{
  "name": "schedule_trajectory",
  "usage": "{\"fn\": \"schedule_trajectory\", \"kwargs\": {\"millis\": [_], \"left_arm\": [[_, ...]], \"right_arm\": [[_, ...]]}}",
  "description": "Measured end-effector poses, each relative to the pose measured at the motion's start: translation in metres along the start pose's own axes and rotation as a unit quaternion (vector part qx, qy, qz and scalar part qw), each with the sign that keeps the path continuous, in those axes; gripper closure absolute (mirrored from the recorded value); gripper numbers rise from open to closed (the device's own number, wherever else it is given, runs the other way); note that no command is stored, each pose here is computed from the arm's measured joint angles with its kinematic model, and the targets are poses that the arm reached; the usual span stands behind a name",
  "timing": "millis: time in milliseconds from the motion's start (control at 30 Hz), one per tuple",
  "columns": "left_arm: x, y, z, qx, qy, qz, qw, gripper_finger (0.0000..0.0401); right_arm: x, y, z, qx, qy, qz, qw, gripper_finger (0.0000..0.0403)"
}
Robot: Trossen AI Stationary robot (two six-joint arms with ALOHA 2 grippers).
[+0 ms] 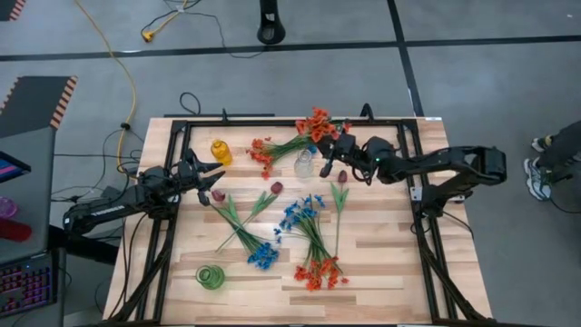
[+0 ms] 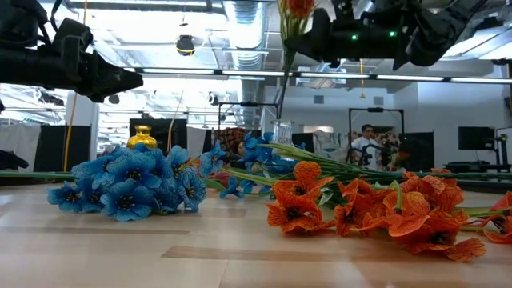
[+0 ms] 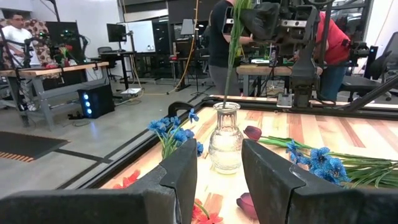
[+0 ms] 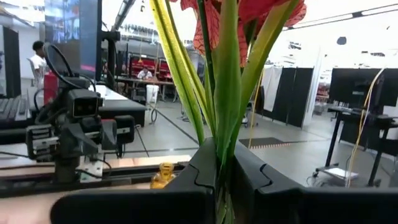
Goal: Sort flowers into vase by color
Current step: Put the right orange flowers into the transparent vase
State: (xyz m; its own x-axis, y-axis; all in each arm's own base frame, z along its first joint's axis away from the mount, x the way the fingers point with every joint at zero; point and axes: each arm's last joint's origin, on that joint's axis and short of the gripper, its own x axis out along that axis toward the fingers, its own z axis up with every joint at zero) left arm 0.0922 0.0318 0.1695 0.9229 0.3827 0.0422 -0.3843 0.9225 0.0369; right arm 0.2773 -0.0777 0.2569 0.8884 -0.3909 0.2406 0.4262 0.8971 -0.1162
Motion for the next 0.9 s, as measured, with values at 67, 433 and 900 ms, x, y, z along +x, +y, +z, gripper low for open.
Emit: {"fn": "schedule_trajectory", "kwargs": {"millis": [67,433,900], "left_arm": [[0.000,0.000,0.000,0.000,0.000,0.000,1.000,0.0285],[0.000,0.000,0.000,0.000,0.000,0.000,1.000,0.0285],[0.000,0.000,0.000,0.000,0.000,0.000,1.000,0.0285]], "right_arm": [[-0.001,-0.001,0.004,0.001,-0.007,-0.001,1.000,0.0357],[0.001,0.002,-0.011,0.008,0.047,0.005,0.999,0.0357],[0.008,0.003,-0.040,-0.003,0.082,0.002,0.997,0.0357]]}}
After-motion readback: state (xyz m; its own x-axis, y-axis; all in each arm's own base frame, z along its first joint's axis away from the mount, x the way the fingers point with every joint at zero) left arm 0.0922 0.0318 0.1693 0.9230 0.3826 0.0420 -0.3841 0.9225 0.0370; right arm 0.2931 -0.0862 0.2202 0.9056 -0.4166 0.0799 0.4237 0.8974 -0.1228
